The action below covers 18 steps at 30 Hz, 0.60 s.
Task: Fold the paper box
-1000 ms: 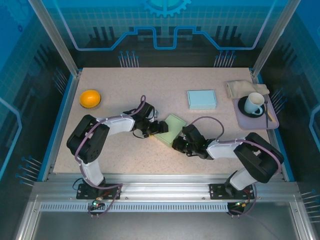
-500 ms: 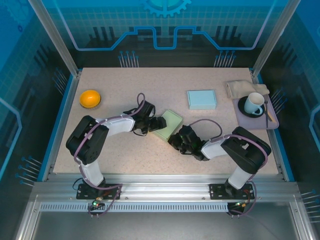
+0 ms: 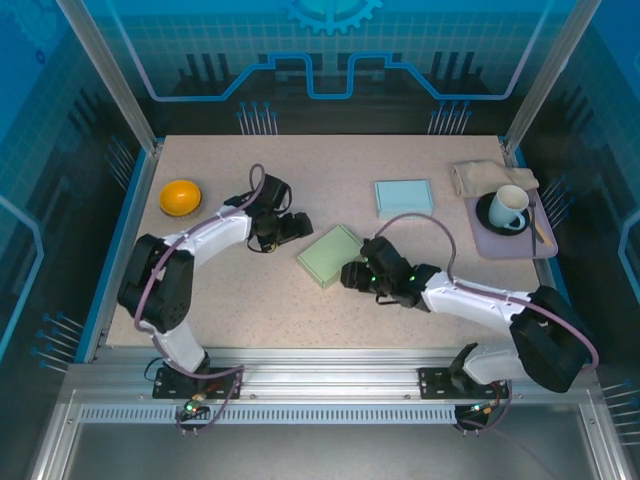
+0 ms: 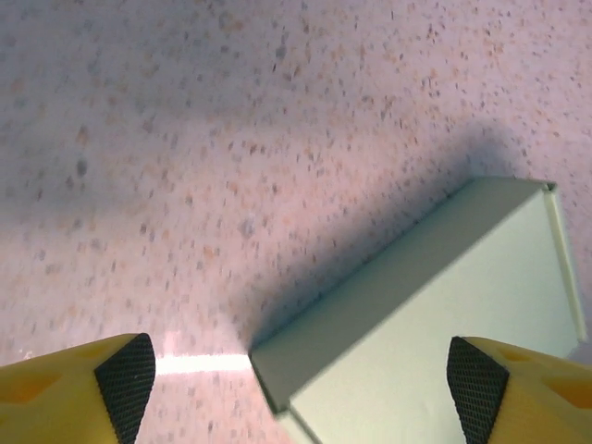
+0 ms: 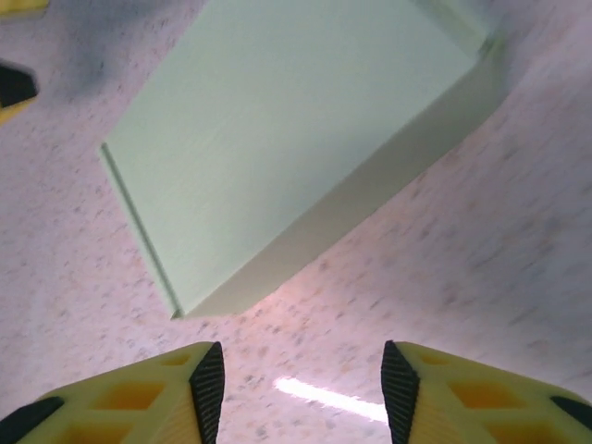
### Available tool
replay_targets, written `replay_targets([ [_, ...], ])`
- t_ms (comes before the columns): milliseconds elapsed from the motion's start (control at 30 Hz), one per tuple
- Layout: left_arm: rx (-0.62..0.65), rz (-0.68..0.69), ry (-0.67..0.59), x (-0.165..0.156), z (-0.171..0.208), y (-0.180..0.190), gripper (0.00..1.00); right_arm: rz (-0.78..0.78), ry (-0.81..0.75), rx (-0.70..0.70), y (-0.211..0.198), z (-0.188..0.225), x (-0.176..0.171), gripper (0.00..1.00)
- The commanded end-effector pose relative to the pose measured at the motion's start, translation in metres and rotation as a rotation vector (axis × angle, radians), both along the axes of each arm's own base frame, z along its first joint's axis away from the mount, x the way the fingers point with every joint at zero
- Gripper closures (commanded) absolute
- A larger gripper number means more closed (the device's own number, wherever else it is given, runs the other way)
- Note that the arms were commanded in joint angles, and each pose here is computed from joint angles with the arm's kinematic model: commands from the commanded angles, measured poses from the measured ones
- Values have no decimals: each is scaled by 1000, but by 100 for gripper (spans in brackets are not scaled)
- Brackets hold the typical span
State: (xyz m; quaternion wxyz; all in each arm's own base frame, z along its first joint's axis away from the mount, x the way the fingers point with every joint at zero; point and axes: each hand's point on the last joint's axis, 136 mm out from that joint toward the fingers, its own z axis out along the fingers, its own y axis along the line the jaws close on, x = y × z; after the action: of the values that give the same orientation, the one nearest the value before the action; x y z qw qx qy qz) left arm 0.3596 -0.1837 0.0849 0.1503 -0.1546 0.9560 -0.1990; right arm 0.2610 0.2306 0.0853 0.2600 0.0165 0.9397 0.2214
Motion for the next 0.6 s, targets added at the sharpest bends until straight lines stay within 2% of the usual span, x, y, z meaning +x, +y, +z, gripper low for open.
replay_targets([
  [0,-75,49,29,-37,0,-10,15,191,-70,-273,-34,13,17,43],
  [67,-120,65,32,-51,-7,-23,16,238,-87,-287,-38,17,35,39],
  [133,-165,70,29,-58,-13,-39,16,269,-105,-244,-36,24,57,37],
  [267,-205,74,22,-56,-24,-58,17,330,-95,-185,-27,16,87,36],
  [367,-215,89,10,-48,-29,-62,19,371,-67,-172,-15,2,97,36],
  [567,-178,83,9,-29,-37,-69,24,344,0,-126,-4,-26,105,39],
])
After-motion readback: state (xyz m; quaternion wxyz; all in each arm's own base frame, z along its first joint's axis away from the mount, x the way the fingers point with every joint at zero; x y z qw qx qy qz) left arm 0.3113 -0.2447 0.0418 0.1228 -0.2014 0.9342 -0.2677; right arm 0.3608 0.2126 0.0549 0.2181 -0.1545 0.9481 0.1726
